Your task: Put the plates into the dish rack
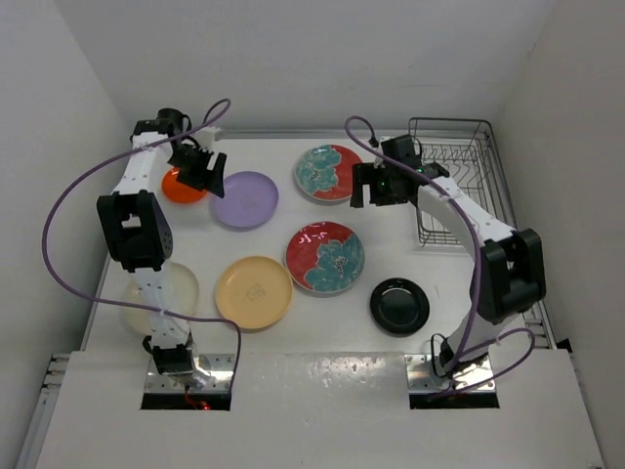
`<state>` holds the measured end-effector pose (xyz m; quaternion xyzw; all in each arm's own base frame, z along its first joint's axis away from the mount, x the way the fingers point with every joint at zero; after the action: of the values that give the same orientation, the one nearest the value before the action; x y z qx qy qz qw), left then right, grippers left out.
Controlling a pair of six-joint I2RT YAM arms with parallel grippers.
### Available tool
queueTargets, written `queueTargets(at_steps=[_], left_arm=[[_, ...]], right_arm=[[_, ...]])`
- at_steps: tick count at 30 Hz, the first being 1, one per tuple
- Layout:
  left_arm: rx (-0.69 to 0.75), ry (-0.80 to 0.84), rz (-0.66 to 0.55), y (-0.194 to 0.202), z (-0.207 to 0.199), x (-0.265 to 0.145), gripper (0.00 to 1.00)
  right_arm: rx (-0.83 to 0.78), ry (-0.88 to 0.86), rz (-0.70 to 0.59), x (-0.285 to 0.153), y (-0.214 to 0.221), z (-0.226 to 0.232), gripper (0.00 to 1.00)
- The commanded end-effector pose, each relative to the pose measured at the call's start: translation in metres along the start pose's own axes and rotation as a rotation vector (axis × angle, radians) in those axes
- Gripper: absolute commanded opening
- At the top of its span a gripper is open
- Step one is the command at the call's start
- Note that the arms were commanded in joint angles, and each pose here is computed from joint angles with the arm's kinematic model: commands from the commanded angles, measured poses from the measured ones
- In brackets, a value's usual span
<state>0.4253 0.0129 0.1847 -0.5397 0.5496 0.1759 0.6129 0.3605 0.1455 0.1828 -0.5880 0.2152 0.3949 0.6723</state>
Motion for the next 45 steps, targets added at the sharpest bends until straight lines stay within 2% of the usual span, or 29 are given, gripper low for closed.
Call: queueTargets(at_steps=[1,6,8,10,13,18,27,28,31,32,33,36,38,41,44,45], left_arm=[[0.091,0.008,-0.065,-0.016,-0.011,0.003,0.80],[0.284,0.084,-0.055,-0.020,-0.041,0.016,0.80],[0.390,0.108,-0.047,-0.020,-0.058,0.019,0.80],[0.431,0.135,-0.017,-0.010,-0.066,0.026,0.80],[0.446,0.207,0.013,0.001,-0.075,0.034,0.80],[0.440,0.226,0.049,0.011,-0.083,0.044,0.80],[0.429,0.196,0.073,0.032,-0.096,0.038,0.80],[0.429,0.196,0.073,0.032,-0.096,0.038,0.80],[0.428,0.170,0.073,0.033,-0.096,0.031,0.80],[0.442,0.159,0.067,0.033,-0.099,0.029,0.80],[0.442,0.160,0.068,0.035,-0.100,0.028,0.80],[0.444,0.151,0.070,0.039,-0.100,0.029,0.80],[0.438,0.146,0.064,0.038,-0.101,0.026,0.80],[0.442,0.134,0.061,0.037,-0.099,0.027,0.80],[0.452,0.114,0.046,0.031,-0.097,0.025,0.80],[0.455,0.110,0.040,0.027,-0.096,0.025,0.80]], right_arm=[[0.025,-0.113,0.095,0.010,0.011,0.017,0.88],[0.094,-0.233,0.329,0.031,0.071,0.015,0.91],[0.129,-0.232,0.343,0.038,0.086,0.014,0.91],[0.130,-0.224,0.353,0.043,0.098,0.014,0.90],[0.155,-0.203,0.383,0.053,0.119,0.014,0.89],[0.206,-0.260,0.395,0.068,0.134,0.014,0.83],[0.280,-0.324,0.388,0.086,0.162,0.004,0.54],[0.298,-0.311,0.414,0.089,0.173,-0.001,0.43],[0.284,-0.324,0.439,0.094,0.184,-0.004,0.17],[0.274,-0.319,0.453,0.095,0.189,-0.006,0.00],[0.269,-0.318,0.460,0.094,0.191,-0.006,0.00],[0.252,-0.310,0.463,0.089,0.189,-0.008,0.00],[0.226,-0.319,0.422,0.078,0.167,-0.002,0.00],[0.176,-0.340,0.285,0.053,0.118,0.011,0.00],[0.122,-0.324,0.104,0.022,0.061,0.020,0.00],[0.089,-0.330,0.006,0.006,0.029,0.027,0.00]])
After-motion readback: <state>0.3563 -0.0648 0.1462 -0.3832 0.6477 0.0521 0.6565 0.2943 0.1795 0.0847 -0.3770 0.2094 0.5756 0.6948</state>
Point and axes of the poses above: each gripper's point midway between its finger pads, its own x axis out along the fingers, its own z axis along the line the jaws close on, y = z × x, the point moved 6 cm from there along -x, back along the fingers, and after that the axes turned 3 degrees about x, right-handed, at the moved point
